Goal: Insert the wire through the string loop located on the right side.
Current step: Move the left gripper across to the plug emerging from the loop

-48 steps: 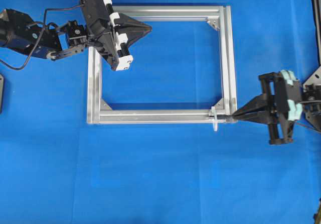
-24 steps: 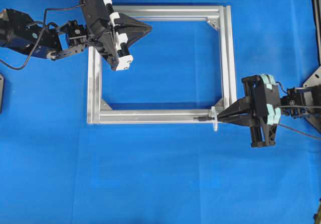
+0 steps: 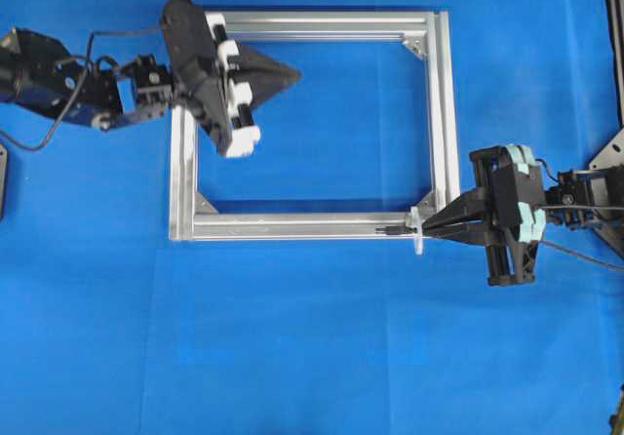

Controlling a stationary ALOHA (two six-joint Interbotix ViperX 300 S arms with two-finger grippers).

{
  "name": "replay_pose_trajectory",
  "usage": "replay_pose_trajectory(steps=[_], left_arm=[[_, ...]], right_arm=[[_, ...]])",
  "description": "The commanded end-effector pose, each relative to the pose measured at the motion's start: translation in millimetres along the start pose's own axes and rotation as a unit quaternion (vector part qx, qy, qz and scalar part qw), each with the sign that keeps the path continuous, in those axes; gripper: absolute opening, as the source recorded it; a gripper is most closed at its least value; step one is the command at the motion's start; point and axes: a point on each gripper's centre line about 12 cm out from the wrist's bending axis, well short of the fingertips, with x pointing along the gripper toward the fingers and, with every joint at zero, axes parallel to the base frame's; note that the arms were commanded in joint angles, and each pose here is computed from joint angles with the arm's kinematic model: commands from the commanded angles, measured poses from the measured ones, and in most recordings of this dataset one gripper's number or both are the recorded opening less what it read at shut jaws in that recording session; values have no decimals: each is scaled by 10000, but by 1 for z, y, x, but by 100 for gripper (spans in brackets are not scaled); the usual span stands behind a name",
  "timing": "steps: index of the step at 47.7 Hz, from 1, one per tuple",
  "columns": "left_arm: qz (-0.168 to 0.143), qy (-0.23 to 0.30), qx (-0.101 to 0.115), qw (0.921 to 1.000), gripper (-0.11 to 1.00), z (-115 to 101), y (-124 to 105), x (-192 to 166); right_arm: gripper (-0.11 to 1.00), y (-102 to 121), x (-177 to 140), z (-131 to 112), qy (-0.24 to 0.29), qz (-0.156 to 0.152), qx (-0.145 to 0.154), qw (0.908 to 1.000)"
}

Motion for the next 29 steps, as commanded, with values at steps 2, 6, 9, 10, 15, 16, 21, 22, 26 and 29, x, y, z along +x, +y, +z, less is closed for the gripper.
replay_pose_trajectory(steps=[2, 6, 9, 10, 15, 16, 21, 22, 26, 29], left_arm=[[-384, -174, 67, 9991, 0, 11, -30, -4], [-712, -136, 129, 9973, 0, 8, -55, -9], [-935, -106, 178, 9954, 0, 5, -72, -12], [-1010, -101, 193, 9946, 0, 4, -78, -14], [-1353, -82, 248, 9905, 0, 1, -104, -21], [-1406, -86, 257, 9897, 0, 1, -108, -22], [-1576, -64, 232, 9872, 0, -1, -121, -27], [-1591, -60, 220, 9870, 0, -1, -122, -27], [-1626, -9, 166, 9866, 0, -2, -125, -28], [-1622, 48, 152, 9866, 0, -3, -125, -27]], right_arm=[[-4, 2, 1, 9, -165, 31, -1, 9999], [-4, 2, 2, 10, -173, 33, -8, 9998], [-4, 2, 2, 10, -173, 33, -8, 9998], [-4, 2, 2, 10, -173, 33, -8, 9998], [-4, 2, 2, 10, -173, 32, -15, 9998], [-4, 2, 2, 10, -173, 32, -15, 9998], [-4, 2, 2, 10, -173, 32, -15, 9998], [-4, 2, 2, 10, -173, 32, -15, 9998], [-4, 2, 2, 10, -173, 32, -15, 9998], [-4, 2, 2, 10, -173, 32, -15, 9998]])
